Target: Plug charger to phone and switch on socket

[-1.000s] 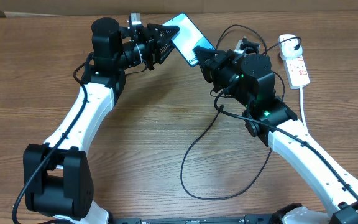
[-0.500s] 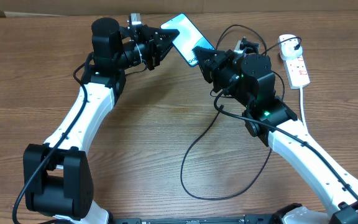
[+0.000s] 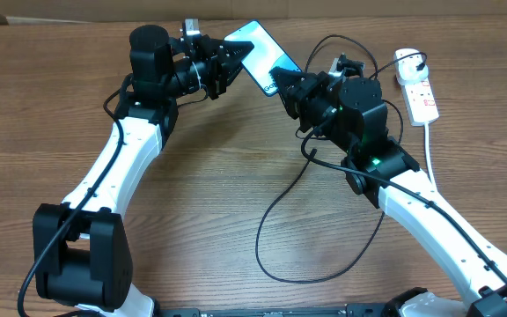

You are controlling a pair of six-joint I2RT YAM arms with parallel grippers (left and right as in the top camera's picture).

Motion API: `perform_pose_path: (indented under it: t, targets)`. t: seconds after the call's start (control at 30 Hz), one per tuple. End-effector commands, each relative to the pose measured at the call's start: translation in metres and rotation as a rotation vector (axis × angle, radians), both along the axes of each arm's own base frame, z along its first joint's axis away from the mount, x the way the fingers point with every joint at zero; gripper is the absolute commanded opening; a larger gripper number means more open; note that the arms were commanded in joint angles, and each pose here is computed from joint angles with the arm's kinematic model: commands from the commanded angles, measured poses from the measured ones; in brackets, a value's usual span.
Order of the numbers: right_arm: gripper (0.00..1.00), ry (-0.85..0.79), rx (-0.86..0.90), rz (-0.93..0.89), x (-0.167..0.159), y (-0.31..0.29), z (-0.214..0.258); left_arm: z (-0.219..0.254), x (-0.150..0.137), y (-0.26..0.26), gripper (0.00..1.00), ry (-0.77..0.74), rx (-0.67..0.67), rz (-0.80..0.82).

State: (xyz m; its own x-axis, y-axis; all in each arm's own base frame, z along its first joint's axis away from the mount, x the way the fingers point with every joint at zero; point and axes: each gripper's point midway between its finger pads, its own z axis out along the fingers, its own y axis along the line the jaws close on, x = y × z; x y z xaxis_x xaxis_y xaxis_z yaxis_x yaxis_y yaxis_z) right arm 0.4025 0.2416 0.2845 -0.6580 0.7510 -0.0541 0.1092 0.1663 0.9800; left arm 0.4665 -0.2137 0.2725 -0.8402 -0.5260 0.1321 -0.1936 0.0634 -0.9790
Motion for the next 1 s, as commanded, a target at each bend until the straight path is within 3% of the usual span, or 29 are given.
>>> perform_pose_path:
  t: [0.0,0.23,0.37,0.6,0.73,0.97]
  targets:
    - [0.04,-0.043,0.015,0.020,-0.0042,0.0054,0.0164,-0.0004,-0.0042,-0.0053,0.10,0.005,-0.007,-0.023]
    - [0.04,-0.043,0.015,0.020,-0.0042,0.0054,0.0164,-0.0004,-0.0042,-0.0053,0.07,0.005,-0.007,-0.023]
    - [0.09,-0.043,0.015,0.021,-0.0043,0.0054,0.0164,-0.0004,-0.0042,-0.0053,0.05,0.005,-0.007,-0.023]
    - [0.41,-0.042,0.017,0.032,-0.0056,0.0069,0.0165,-0.0004,-0.0042,-0.0053,0.05,0.005,-0.007,-0.023]
    - [0.68,-0.045,0.014,0.040,-0.0064,0.0078,0.0165,-0.0005,-0.0041,-0.0052,0.04,0.004,-0.006,-0.022]
    - [0.88,-0.084,-0.092,0.051,-0.0057,0.0017,0.0073,-0.0008,-0.0012,0.0002,0.04,-0.059,0.033,-0.019]
